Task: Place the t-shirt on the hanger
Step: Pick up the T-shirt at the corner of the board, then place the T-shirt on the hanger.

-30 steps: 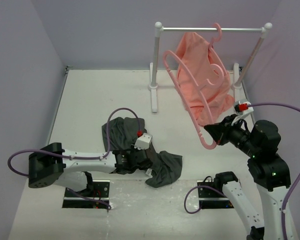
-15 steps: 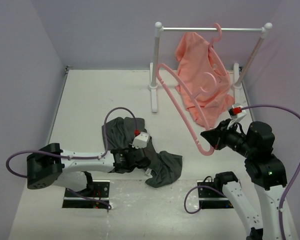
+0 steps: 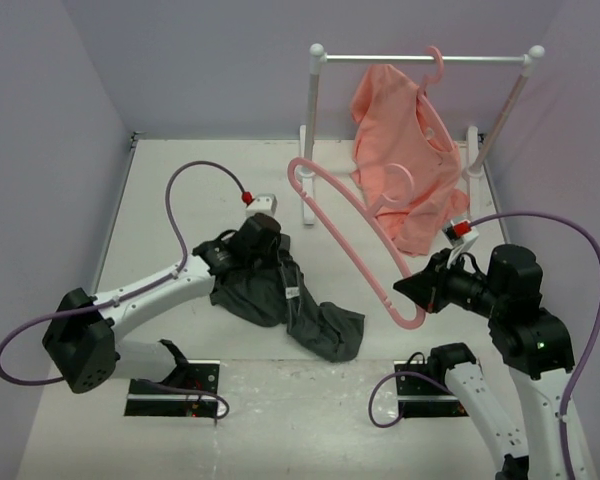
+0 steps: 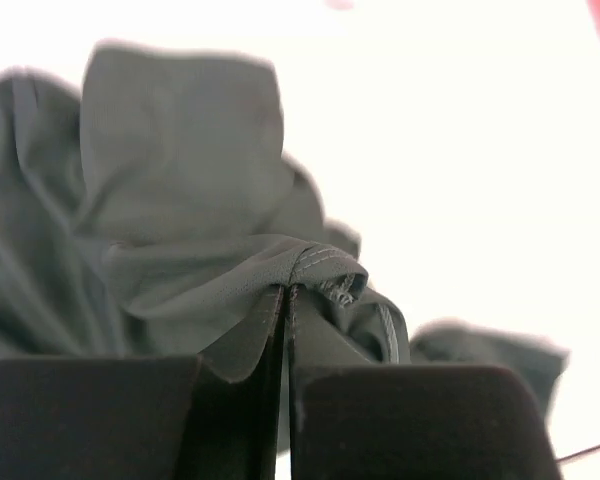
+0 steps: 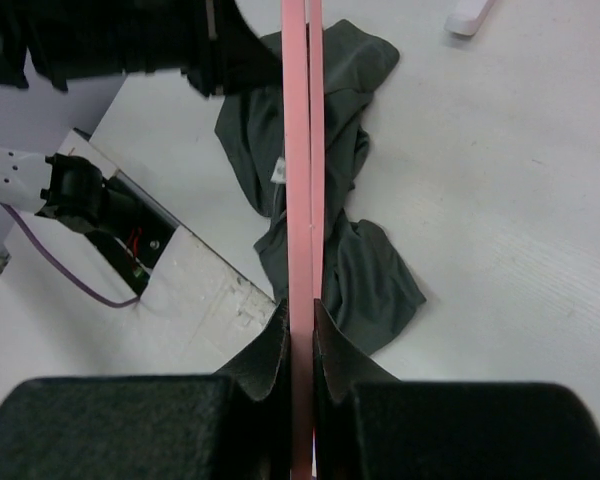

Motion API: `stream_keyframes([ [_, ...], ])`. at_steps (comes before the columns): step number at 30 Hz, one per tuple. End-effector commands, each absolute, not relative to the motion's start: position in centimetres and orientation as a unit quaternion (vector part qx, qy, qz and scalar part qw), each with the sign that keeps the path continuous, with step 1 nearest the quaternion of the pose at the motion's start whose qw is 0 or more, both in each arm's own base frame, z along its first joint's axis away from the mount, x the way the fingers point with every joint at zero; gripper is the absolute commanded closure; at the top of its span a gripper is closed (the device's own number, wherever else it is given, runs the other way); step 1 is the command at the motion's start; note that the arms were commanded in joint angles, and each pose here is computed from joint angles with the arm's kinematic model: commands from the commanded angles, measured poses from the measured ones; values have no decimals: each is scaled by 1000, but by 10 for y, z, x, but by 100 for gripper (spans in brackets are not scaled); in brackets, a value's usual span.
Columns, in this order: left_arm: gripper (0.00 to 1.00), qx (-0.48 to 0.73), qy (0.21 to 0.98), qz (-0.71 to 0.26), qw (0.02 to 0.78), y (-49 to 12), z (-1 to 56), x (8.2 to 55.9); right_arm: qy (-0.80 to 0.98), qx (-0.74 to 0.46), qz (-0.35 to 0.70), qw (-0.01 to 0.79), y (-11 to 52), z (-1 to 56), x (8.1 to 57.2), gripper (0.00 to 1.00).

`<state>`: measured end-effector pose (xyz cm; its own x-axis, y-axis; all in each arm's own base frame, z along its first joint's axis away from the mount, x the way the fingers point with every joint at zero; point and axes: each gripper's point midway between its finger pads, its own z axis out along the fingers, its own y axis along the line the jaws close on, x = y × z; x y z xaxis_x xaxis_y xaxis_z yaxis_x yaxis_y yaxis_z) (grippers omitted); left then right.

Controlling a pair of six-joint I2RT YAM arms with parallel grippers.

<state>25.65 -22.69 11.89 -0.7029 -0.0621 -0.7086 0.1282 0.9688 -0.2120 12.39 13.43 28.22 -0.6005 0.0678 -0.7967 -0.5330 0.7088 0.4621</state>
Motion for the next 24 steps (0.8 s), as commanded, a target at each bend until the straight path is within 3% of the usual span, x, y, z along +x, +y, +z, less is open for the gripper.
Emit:
stream_keyframes([
  [1,100,20,895,-177,409,-243,169,317,819,-167,350,422,138,288,125,100],
  [3,100,1,903,-148,402,-234,169,349,825,-173,336,420,136,289,125,100],
  [7,100,-4,925,-144,352,-233,134,369,837,-168,334,401,138,274,125,100],
  [15,100,-24,930,-166,326,-225,99,357,861,-150,326,361,139,257,126,100],
  [24,100,-48,920,-183,343,-201,118,373,895,-136,307,292,146,213,133,100],
])
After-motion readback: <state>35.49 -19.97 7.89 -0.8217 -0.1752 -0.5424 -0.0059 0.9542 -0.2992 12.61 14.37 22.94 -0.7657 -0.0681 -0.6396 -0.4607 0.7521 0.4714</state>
